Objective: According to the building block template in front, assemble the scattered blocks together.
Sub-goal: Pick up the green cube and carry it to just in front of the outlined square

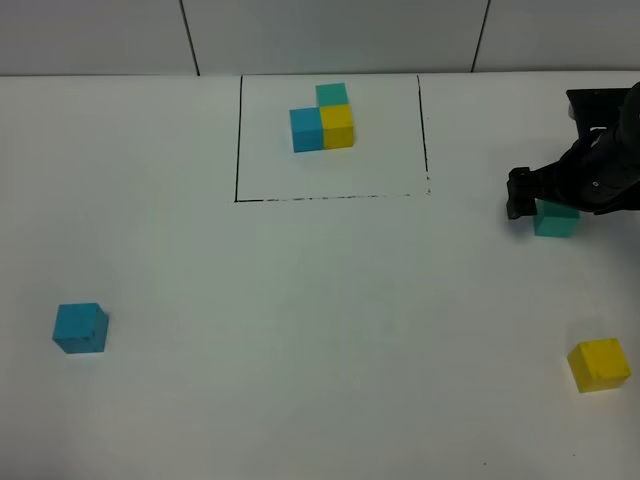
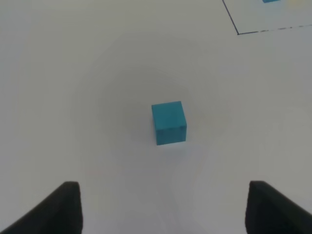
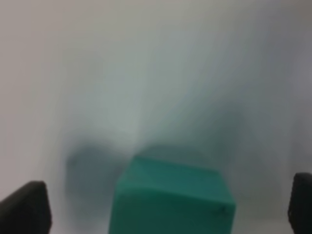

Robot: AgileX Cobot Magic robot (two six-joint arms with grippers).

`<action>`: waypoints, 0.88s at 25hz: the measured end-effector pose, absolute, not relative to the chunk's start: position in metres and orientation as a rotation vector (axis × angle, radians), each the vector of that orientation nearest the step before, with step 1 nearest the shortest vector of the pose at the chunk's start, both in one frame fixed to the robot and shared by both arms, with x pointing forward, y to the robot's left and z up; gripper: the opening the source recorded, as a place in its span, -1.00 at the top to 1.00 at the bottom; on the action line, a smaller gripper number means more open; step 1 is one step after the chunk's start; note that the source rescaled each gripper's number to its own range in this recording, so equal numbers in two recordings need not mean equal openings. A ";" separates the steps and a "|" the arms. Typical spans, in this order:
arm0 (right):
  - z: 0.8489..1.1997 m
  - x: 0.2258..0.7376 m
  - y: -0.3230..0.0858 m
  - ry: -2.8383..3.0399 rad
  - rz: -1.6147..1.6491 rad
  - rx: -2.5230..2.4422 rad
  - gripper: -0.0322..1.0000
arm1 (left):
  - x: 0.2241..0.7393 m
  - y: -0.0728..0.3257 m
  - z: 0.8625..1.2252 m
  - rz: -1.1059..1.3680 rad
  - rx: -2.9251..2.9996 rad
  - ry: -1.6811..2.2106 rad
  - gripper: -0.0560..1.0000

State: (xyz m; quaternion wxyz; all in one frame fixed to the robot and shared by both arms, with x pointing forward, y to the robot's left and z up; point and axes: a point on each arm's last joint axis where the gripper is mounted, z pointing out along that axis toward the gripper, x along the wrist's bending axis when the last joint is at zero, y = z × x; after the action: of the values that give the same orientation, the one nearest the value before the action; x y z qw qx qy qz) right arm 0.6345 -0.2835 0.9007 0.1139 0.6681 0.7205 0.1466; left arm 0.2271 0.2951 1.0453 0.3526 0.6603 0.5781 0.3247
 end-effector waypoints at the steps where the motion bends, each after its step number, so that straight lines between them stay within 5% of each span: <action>1: 0.901 0.634 -0.283 2.115 0.427 1.962 -0.93 | 0.227 0.295 1.045 0.840 1.708 1.496 -0.53; 5: 0.900 0.633 -0.283 2.121 0.416 1.973 -0.74 | 0.227 0.295 1.045 0.840 1.708 1.496 -0.53; 8: 0.900 0.632 -0.283 2.115 0.412 1.993 -0.40 | 0.227 0.295 1.045 0.840 1.708 1.496 -0.53; 11: 0.900 0.632 -0.283 2.112 0.411 1.999 0.11 | 0.227 0.295 1.045 0.840 1.709 1.495 -0.53; 14: 0.900 0.632 -0.283 2.111 0.408 2.004 0.83 | 0.227 0.295 1.045 0.840 1.709 1.495 -0.53; 22: 0.904 0.631 -0.282 2.167 0.368 1.987 0.89 | 0.227 0.295 1.045 0.840 1.709 1.495 -0.53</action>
State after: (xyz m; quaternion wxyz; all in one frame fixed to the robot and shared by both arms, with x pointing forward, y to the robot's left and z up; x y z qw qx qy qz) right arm 0.6306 -0.2822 0.9036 0.0893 0.6680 0.7284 0.1237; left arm 0.2271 0.2951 1.0453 0.3525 0.6606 0.5779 0.3248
